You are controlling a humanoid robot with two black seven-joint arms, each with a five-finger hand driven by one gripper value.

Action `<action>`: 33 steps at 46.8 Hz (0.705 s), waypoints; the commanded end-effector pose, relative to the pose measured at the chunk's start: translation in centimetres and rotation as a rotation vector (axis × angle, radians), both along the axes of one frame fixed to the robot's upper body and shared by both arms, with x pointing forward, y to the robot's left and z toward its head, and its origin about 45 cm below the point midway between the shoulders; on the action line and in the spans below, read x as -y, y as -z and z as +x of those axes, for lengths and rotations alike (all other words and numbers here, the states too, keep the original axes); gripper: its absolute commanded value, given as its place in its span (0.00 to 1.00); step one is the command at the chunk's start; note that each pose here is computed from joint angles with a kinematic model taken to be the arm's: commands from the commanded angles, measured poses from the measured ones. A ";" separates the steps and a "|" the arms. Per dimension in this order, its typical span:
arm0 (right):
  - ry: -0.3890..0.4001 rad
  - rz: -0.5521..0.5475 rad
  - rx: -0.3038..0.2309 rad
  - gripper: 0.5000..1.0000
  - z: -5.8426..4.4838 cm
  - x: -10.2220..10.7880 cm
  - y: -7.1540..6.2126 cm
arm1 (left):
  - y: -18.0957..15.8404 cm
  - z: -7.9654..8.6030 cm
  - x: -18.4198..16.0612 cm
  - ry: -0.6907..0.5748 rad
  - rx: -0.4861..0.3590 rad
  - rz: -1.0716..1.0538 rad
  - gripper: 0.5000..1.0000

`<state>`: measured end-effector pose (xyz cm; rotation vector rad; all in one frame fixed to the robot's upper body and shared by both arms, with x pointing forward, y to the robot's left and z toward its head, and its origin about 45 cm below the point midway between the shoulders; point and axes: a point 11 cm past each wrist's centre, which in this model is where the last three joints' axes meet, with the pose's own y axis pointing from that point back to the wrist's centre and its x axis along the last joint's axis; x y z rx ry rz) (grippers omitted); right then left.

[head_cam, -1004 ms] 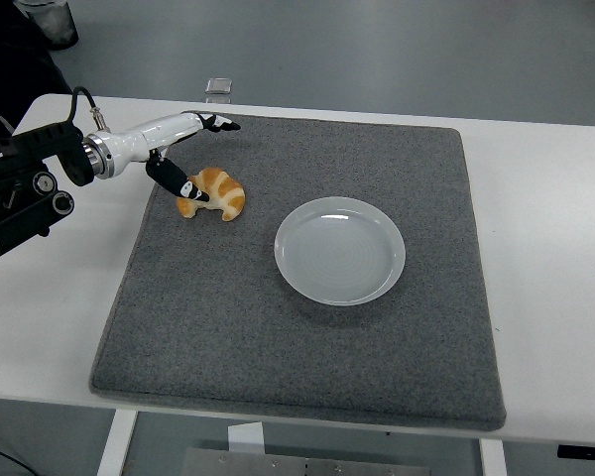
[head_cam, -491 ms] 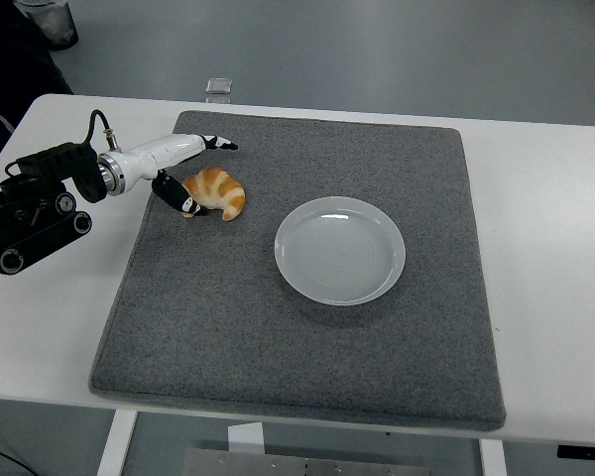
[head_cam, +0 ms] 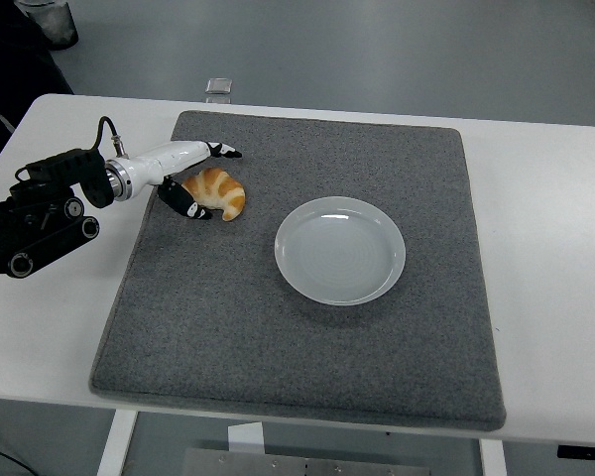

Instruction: Place the bread on the plate

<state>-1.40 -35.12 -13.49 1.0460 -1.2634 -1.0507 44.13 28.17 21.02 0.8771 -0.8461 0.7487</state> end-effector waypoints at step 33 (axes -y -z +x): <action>0.000 0.000 -0.001 0.90 -0.1 0.0 0.0 | -0.8 0.0 0.1 0.016 0.010 0.000 0.00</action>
